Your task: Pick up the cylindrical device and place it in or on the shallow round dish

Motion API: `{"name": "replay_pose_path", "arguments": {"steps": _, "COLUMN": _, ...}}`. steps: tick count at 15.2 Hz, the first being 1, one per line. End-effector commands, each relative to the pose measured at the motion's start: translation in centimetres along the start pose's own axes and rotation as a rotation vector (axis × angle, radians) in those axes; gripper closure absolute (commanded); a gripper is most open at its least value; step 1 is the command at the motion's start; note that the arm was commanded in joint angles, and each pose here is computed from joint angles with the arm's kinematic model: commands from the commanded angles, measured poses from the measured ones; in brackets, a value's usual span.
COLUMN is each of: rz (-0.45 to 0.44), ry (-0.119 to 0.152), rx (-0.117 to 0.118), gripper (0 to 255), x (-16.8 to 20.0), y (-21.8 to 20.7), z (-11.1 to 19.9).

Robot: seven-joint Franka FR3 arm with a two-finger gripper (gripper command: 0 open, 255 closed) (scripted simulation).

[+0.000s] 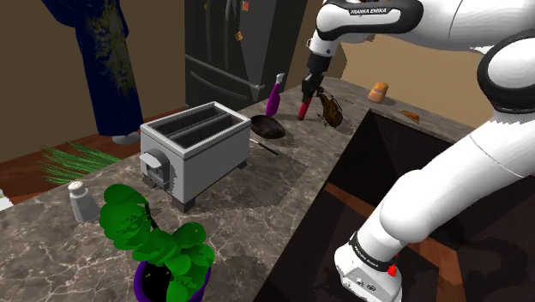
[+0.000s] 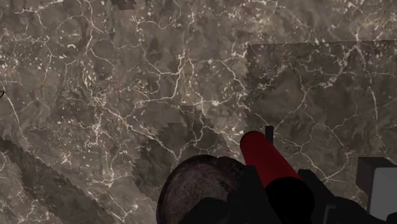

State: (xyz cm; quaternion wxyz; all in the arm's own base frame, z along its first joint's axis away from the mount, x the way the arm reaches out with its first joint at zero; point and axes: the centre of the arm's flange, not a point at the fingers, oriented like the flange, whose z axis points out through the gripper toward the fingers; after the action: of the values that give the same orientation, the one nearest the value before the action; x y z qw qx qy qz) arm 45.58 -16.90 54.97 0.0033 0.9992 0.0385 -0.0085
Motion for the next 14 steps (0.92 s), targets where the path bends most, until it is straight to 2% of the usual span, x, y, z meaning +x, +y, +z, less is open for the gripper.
{"name": "replay_pose_path", "arguments": {"steps": 1, "rz": 0.0, "ry": 0.0, "rx": -0.001, "gripper": 255, "x": 2.9, "y": 0.4, "z": -0.3}}
{"name": "replay_pose_path", "arguments": {"steps": 12, "rz": 0.0, "ry": 0.0, "rx": -0.001, "gripper": 255, "x": 17.3, "y": 3.1, "z": -2.4}}
{"name": "replay_pose_path", "arguments": {"steps": 14, "rz": 0.0, "ry": 0.0, "rx": -0.001, "gripper": 255, "x": 17.3, "y": 3.0, "z": -1.3}}
